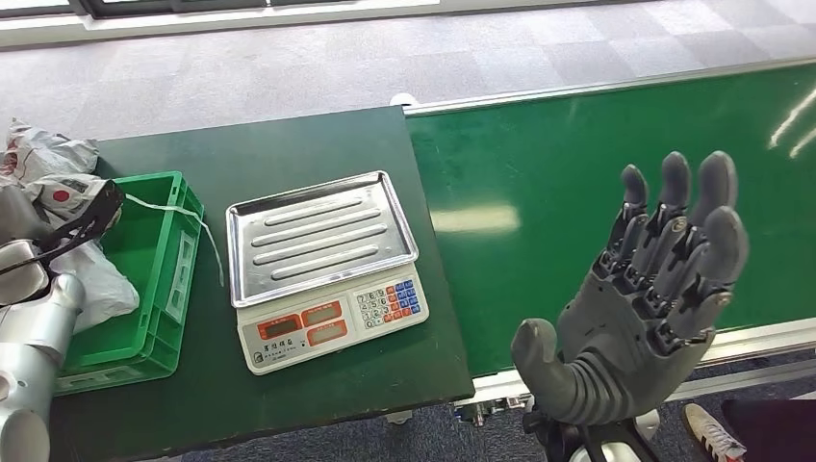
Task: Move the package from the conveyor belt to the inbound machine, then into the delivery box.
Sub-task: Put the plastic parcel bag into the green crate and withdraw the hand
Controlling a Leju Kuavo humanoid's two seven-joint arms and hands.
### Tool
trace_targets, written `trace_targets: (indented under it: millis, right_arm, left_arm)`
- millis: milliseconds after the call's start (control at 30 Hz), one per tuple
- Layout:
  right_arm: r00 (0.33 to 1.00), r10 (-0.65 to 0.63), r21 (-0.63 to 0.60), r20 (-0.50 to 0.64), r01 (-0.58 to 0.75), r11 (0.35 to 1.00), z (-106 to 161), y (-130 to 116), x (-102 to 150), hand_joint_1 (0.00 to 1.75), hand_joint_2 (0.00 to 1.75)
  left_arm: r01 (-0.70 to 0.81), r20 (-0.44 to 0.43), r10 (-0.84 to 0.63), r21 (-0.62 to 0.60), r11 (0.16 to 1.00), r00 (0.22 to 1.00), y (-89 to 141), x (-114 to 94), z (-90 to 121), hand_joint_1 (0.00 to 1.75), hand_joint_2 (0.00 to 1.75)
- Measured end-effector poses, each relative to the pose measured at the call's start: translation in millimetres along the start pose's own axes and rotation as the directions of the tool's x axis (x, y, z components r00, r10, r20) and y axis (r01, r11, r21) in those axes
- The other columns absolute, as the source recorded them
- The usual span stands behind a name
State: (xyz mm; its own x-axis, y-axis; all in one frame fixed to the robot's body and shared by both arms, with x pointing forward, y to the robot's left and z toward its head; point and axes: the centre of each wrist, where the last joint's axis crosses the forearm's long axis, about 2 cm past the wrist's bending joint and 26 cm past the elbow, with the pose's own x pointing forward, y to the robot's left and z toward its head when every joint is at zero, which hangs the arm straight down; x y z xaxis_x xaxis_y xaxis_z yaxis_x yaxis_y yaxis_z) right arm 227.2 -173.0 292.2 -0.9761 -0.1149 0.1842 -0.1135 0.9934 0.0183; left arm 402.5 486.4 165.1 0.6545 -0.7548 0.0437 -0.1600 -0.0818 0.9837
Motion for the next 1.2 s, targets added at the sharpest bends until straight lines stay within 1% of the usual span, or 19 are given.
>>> trace_targets:
  millis: [33,67,100,167,267,433,500,567,633,667,700,767,833,900,933,1000,1067,1133,1200]
  right_arm:
    - [1.000,-0.003,0.006,0.002,0.003,1.000,-0.3,0.1,0.2,0.00,1.75]
    - [1.000,-0.006,0.012,0.003,0.006,1.000,-0.5,0.1,0.4,0.00,1.75]
    - [1.000,-0.008,0.018,0.004,0.008,1.000,-0.6,0.2,0.5,0.00,1.75]
    - [1.000,-0.013,0.026,0.005,0.013,1.000,-0.7,0.4,0.6,0.00,1.75]
    - [1.000,-0.013,0.027,0.005,0.013,1.000,-0.7,0.4,0.7,0.00,1.75]
    - [1.000,-0.006,0.019,0.005,0.006,1.000,-0.8,0.2,0.6,0.00,1.75]
    - [1.000,-0.006,0.018,0.005,0.006,1.000,-0.8,0.2,0.4,0.00,1.75]
    - [1.000,-0.009,0.017,0.004,0.009,1.000,-1.1,0.6,-0.3,0.00,1.75]
    - [1.000,-0.016,0.017,0.001,0.015,1.000,-1.8,2.1,-2.6,0.00,1.75]
    - [1.000,-0.019,0.017,-0.001,0.019,1.000,-2.2,3.1,-4.1,0.00,1.75]
    - [1.000,-0.022,0.018,-0.004,0.022,1.000,-2.3,4.2,-5.4,0.00,1.75]
    - [1.000,-0.026,0.017,-0.009,0.026,1.000,-2.1,5.7,-7.2,0.00,1.75]
    - [1.000,-0.027,0.018,-0.012,0.027,0.999,-2.0,7.1,-8.8,0.00,1.75]
    - [0.999,-0.028,0.019,-0.015,0.028,0.999,-3.1,9.6,-11.3,0.00,1.75]
    - [0.999,-0.028,0.018,-0.016,0.028,0.999,-3.8,11.1,-12.7,0.00,1.75]
    - [1.000,-0.021,0.012,-0.016,0.022,1.000,-5.6,13.8,-15.6,0.00,1.75]
    - [1.000,-0.005,0.001,-0.016,0.005,1.000,-6.8,15.0,-17.9,0.00,1.75]
    - [1.000,0.017,-0.014,-0.017,-0.017,1.000,-6.7,15.0,-19.4,0.00,1.75]
    - [0.999,0.042,-0.033,-0.022,-0.042,0.999,-5.7,14.6,-20.3,0.00,1.75]
  left_arm:
    - [0.014,-0.009,-0.015,-0.030,0.999,1.000,-3.6,-4.0,0.9,0.82,1.75]
    - [0.027,-0.020,-0.028,-0.062,0.998,0.999,-7.7,-7.9,2.3,0.38,1.31]
    - [0.037,-0.035,-0.041,-0.096,0.995,0.999,-12.3,-12.6,4.2,0.00,0.87]
    - [0.039,-0.077,-0.051,-0.156,0.987,0.996,-22.2,-23.0,9.3,0.00,0.00]
    - [-0.017,-0.127,-0.006,-0.179,0.984,0.992,-34.5,-38.8,17.2,0.00,0.00]
    - [-0.143,-0.132,0.136,-0.041,0.989,0.982,-38.4,-53.7,21.2,0.00,0.00]
    - [-0.205,-0.074,0.207,0.041,0.978,0.976,-33.0,-54.8,18.4,0.00,0.00]
    - [-0.297,0.078,0.289,0.145,0.944,0.954,-19.2,-50.4,12.1,0.00,0.00]
    - [-0.418,0.273,0.347,0.273,0.866,0.897,1.2,-47.6,4.0,0.00,0.00]
    - [-0.470,0.349,0.356,0.337,0.816,0.867,10.9,-48.3,0.9,0.00,0.00]
    - [-0.505,0.387,0.360,0.392,0.769,0.849,18.9,-50.3,-1.4,0.00,0.00]
    - [-0.536,0.374,0.392,0.473,0.699,0.841,28.8,-55.2,-2.5,0.00,0.00]
    - [-0.561,0.313,0.468,0.537,0.630,0.826,34.1,-60.2,0.2,0.00,0.00]
    - [-0.608,0.293,0.569,0.614,0.504,0.768,42.3,-61.7,5.0,0.00,0.00]
    - [-0.635,0.310,0.615,0.648,0.421,0.725,49.5,-59.5,7.1,0.00,0.00]
    - [-0.691,0.393,0.669,0.677,0.254,0.631,69.3,-47.0,10.5,0.00,0.00]
    - [-0.757,0.511,0.678,0.645,0.104,0.529,92.5,-24.9,14.6,0.00,0.87]
    - [-0.837,0.630,0.664,0.546,-0.010,0.403,113.1,2.0,22.9,0.00,1.75]
    - [-0.931,0.732,0.631,0.363,-0.043,0.256,128.2,31.2,38.2,0.00,1.75]
